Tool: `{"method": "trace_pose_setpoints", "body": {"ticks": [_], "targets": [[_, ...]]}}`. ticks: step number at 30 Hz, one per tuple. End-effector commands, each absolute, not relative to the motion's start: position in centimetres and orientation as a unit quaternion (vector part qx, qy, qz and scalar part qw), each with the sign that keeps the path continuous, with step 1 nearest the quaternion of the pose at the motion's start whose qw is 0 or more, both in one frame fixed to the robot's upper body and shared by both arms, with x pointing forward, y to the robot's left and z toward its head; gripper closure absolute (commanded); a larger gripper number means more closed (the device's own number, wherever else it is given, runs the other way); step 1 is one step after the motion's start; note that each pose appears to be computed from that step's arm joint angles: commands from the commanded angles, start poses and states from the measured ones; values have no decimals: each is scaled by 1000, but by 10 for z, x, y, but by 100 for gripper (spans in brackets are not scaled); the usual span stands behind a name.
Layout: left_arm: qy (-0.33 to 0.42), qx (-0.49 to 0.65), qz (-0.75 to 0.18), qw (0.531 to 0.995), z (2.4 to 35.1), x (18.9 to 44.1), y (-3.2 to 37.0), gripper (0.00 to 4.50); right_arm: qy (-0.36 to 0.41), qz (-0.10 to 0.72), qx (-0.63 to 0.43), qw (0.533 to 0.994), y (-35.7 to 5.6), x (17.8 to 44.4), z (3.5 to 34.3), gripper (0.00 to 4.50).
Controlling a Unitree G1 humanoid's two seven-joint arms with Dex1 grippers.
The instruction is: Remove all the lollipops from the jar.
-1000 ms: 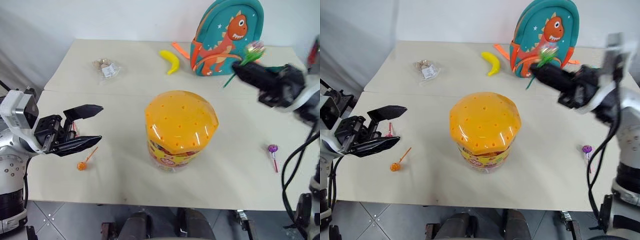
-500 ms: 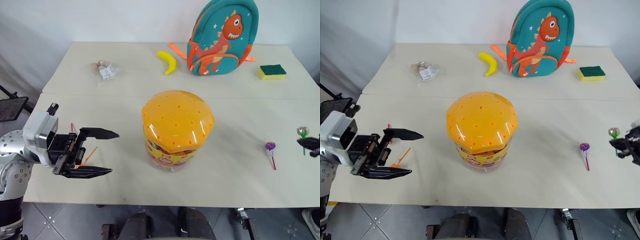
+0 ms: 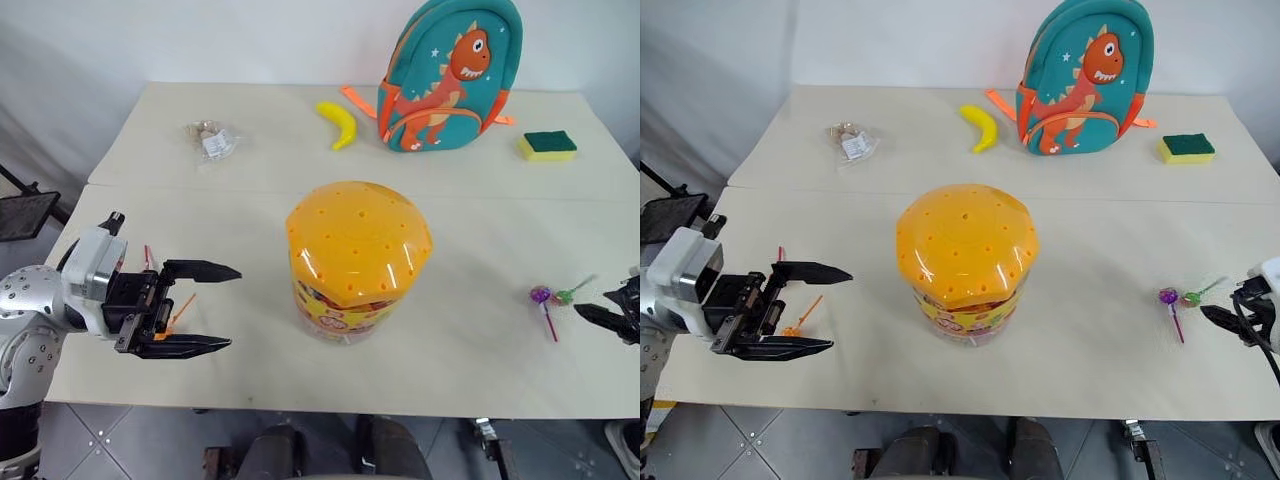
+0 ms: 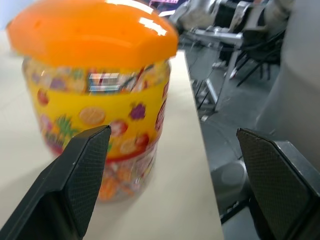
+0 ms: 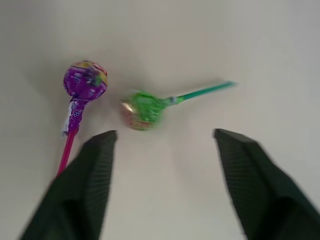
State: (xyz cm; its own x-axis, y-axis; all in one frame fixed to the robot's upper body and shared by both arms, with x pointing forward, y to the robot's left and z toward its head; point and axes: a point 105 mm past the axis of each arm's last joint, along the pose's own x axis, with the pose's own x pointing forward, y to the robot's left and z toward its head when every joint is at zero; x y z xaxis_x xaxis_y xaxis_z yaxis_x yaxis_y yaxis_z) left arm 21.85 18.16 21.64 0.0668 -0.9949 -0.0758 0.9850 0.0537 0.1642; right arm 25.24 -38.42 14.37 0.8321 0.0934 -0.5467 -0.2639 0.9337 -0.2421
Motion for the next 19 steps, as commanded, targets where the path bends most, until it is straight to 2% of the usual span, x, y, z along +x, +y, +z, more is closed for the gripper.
{"method": "trace_pose_setpoints", "body": {"ticks": [1, 4, 6, 8, 10, 12, 16, 19], "targets": [[-42, 102, -666, 738, 224, 221, 186, 23, 211, 134, -184, 951, -376, 249, 180, 2], [-34, 113, -652, 749, 221, 228, 191, 23, 127, 201, -200, 951, -358, 245, 205, 2], [-41, 118, -629, 767, 221, 236, 195, 23, 29, 254, -210, 944, -336, 244, 227, 2], [-40, 120, -607, 785, 220, 244, 199, 23, -31, 302, -203, 931, -317, 241, 239, 2], [-45, 136, -547, 825, 217, 260, 216, 23, -85, 382, -202, 898, -275, 241, 250, 2], [-60, 150, -502, 850, 216, 270, 228, 23, -92, 446, -208, 866, -243, 238, 247, 2], [-82, 123, -433, 889, 208, 279, 246, 23, -107, 507, -213, 828, -207, 237, 230, 2], [-68, 118, -396, 908, 192, 276, 258, 23, -116, 509, -216, 825, -202, 239, 219, 2]]}}
